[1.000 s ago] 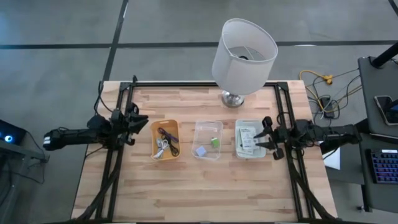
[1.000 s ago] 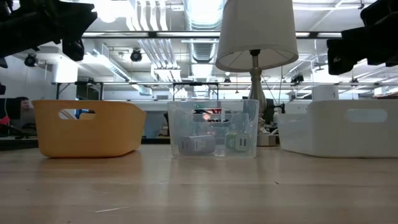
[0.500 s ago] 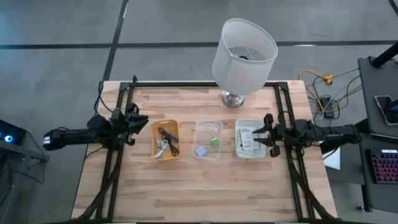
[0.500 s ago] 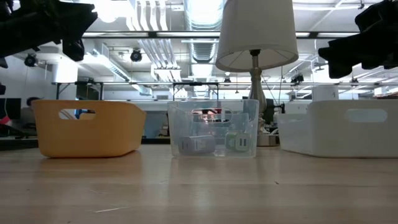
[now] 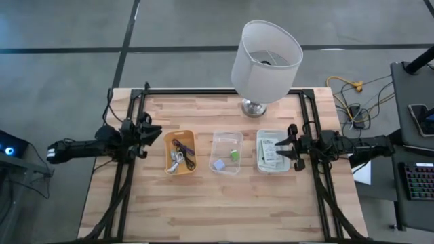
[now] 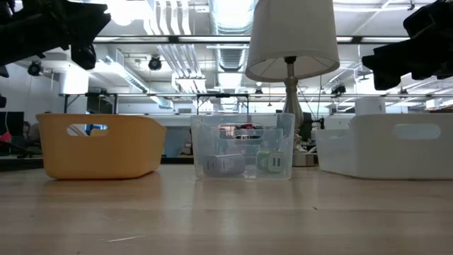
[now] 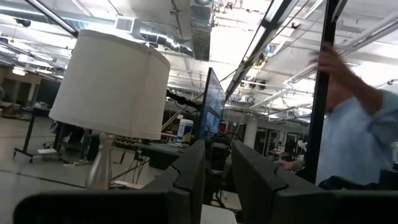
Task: Pick and place items into bin
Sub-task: Return to Home Position
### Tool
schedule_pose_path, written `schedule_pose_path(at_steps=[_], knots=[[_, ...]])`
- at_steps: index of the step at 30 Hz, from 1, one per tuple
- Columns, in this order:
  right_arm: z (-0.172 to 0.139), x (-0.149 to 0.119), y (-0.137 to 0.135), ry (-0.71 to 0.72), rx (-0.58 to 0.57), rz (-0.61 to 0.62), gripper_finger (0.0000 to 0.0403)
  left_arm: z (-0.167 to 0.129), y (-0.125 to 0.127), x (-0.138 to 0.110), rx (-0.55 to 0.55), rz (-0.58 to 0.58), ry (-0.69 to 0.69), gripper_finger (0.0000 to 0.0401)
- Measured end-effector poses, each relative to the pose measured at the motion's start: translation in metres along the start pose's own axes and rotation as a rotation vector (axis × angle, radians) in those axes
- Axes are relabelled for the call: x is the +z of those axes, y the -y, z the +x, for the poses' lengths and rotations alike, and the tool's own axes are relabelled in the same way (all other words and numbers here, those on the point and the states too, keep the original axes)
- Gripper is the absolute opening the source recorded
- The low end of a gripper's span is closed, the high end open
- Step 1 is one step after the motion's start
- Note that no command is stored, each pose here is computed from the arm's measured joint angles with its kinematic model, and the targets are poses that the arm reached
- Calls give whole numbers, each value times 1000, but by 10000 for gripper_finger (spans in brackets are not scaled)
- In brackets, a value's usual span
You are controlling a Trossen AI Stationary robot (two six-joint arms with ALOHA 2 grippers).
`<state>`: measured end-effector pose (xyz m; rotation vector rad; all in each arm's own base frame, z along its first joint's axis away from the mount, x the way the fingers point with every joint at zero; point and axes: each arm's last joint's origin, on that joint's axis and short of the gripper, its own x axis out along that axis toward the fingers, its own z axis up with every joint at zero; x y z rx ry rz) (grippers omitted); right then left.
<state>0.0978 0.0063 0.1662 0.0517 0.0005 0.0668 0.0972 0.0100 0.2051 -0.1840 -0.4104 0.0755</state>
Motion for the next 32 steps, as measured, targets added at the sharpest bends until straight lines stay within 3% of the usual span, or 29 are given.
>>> schedule_pose_path(at_steps=[32], knots=[[0,0,0,0,-5,0,122,0,0,0,-2,0,4,63]])
